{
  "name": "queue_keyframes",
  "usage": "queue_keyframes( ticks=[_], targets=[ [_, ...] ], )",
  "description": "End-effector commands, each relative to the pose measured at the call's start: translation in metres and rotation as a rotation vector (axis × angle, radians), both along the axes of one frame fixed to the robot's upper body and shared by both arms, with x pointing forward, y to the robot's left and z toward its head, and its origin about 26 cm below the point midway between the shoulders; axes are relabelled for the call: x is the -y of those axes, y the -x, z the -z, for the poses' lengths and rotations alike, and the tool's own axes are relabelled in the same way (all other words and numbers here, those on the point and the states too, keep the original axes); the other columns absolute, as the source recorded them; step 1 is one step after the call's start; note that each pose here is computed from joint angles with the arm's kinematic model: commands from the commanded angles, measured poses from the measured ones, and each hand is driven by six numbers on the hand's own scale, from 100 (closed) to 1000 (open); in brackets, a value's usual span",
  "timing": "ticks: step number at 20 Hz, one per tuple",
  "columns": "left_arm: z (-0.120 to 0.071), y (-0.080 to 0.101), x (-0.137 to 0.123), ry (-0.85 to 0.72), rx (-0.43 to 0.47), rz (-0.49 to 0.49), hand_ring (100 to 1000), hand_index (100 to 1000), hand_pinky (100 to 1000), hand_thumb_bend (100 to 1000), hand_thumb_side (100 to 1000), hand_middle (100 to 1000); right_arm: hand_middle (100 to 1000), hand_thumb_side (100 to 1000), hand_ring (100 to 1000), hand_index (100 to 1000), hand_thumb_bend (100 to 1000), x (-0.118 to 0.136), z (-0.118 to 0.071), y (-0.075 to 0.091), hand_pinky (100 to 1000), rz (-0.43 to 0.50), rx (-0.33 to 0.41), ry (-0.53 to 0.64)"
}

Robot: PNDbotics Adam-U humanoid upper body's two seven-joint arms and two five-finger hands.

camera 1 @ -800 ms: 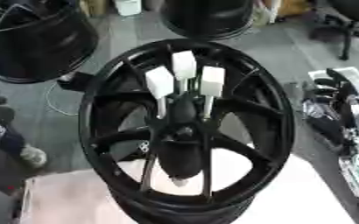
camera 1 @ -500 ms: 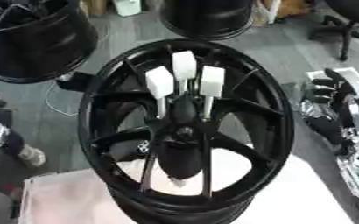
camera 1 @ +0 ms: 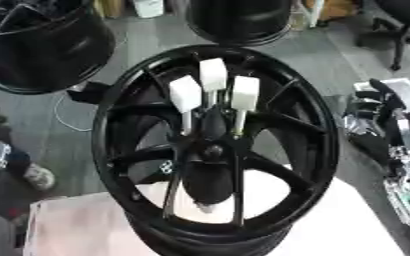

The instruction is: Pull the pin out of the wheel hub.

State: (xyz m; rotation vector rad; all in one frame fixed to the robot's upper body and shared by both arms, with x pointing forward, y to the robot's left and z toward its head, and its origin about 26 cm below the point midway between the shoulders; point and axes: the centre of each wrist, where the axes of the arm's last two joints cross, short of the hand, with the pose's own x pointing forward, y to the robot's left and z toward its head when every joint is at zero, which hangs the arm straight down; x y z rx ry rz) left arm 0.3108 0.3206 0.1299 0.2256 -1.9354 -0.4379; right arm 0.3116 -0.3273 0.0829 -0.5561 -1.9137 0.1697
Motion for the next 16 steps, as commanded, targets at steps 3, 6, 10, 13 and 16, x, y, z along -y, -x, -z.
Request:
queue_keyframes(
  ticks=[3,6,10,13,16],
  targets=[
    [-0.052,-0.007,0.009,-0.246,0.132,0.117,687,804,728,244,306,675,739,192,729,935,100,0.005,-0.006,0.0,724,-0.002,0.005,0.031],
    [-0.074,-0.017,0.022,-0.416,0.182,0.208,697,813,742,281,345,691,738,194,728,935,100,0.008,-0.004,0.002,723,-0.002,-0.009,0.046],
    [-0.089,-0.038,0.028,-0.624,0.182,0.307,689,816,743,348,385,690,737,194,727,936,100,0.009,-0.001,0.003,722,-0.008,-0.027,0.055],
    [-0.099,-0.053,0.029,-0.732,0.156,0.393,689,816,743,348,385,690,737,194,727,936,100,0.01,0.001,0.004,722,-0.008,-0.031,0.051],
    [-0.113,-0.055,0.019,-0.808,0.122,0.439,697,818,748,353,380,698,735,196,725,942,100,0.008,0.001,0.003,722,-0.012,-0.031,0.047]
  ],
)
